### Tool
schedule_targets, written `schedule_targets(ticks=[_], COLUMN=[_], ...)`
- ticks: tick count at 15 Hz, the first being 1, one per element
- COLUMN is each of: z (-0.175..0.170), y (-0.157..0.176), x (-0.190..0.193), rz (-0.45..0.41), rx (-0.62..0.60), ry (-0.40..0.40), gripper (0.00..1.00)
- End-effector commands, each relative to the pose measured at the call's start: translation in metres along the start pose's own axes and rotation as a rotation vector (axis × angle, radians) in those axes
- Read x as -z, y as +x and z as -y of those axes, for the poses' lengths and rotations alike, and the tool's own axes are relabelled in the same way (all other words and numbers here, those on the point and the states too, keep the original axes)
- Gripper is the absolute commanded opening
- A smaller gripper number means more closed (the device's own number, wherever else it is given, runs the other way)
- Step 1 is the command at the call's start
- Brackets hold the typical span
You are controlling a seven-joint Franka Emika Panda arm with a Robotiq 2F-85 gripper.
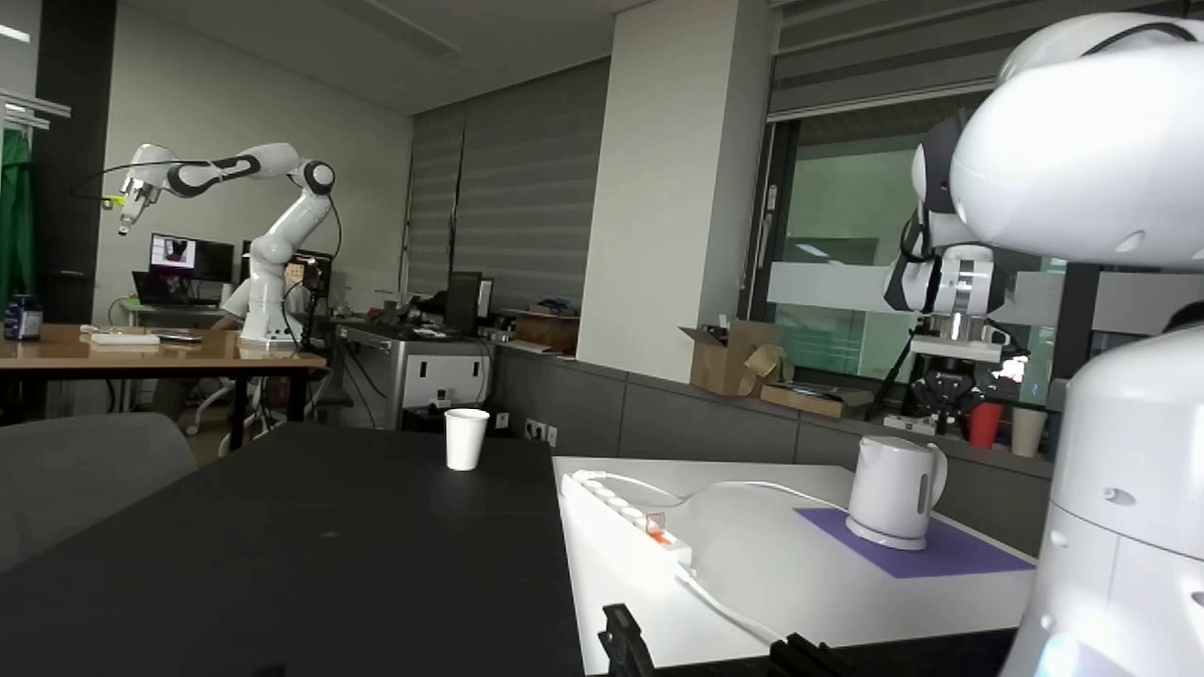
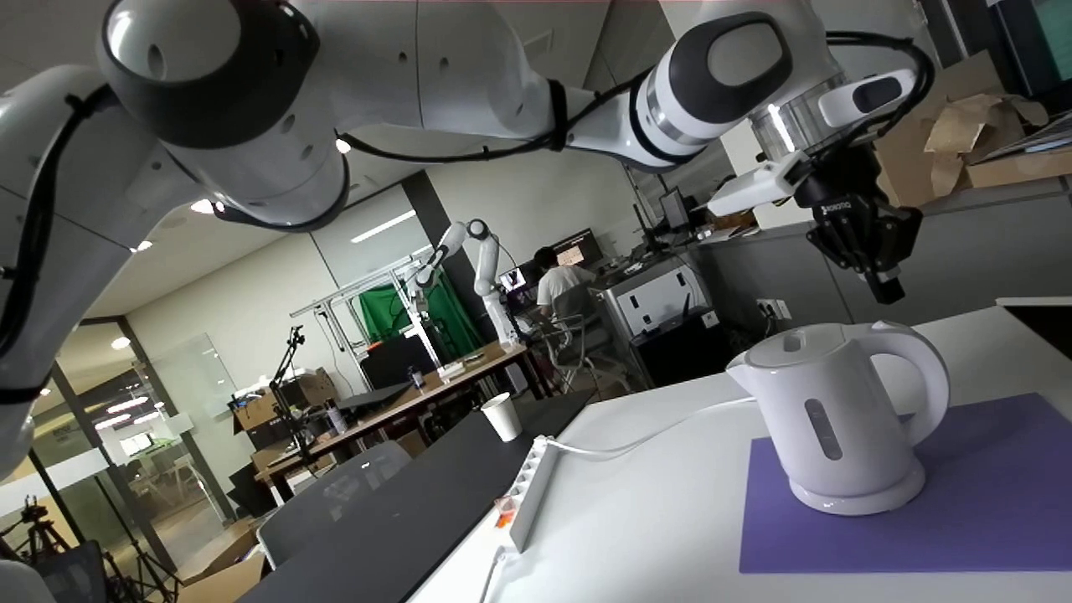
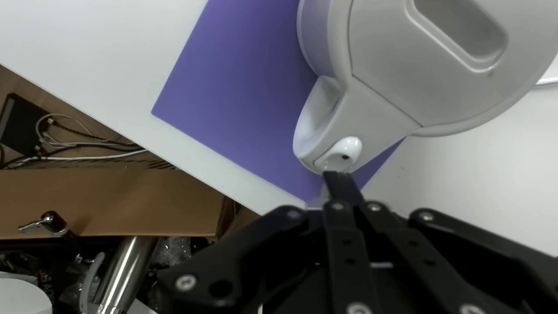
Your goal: Flip the switch of the white electric kettle twice.
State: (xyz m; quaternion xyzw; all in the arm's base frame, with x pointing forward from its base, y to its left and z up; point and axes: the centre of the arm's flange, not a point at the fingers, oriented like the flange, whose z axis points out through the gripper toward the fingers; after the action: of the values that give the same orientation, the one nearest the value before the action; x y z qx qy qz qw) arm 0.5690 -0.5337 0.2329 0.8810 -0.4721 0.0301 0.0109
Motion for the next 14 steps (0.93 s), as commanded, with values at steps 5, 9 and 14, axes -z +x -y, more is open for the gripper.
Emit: schedule_targets(ticks=[5, 9, 14], z=[0.011, 0.014, 0.020], y=[0.025, 0.025, 0.020], x=[-0.020, -0.025, -0.028], rz=[0.023, 0.042, 0.051], rx=[-0.023, -0.018, -0.006], ry=[0.002, -0.007, -0.025], gripper=[0.00, 0.00, 0.00])
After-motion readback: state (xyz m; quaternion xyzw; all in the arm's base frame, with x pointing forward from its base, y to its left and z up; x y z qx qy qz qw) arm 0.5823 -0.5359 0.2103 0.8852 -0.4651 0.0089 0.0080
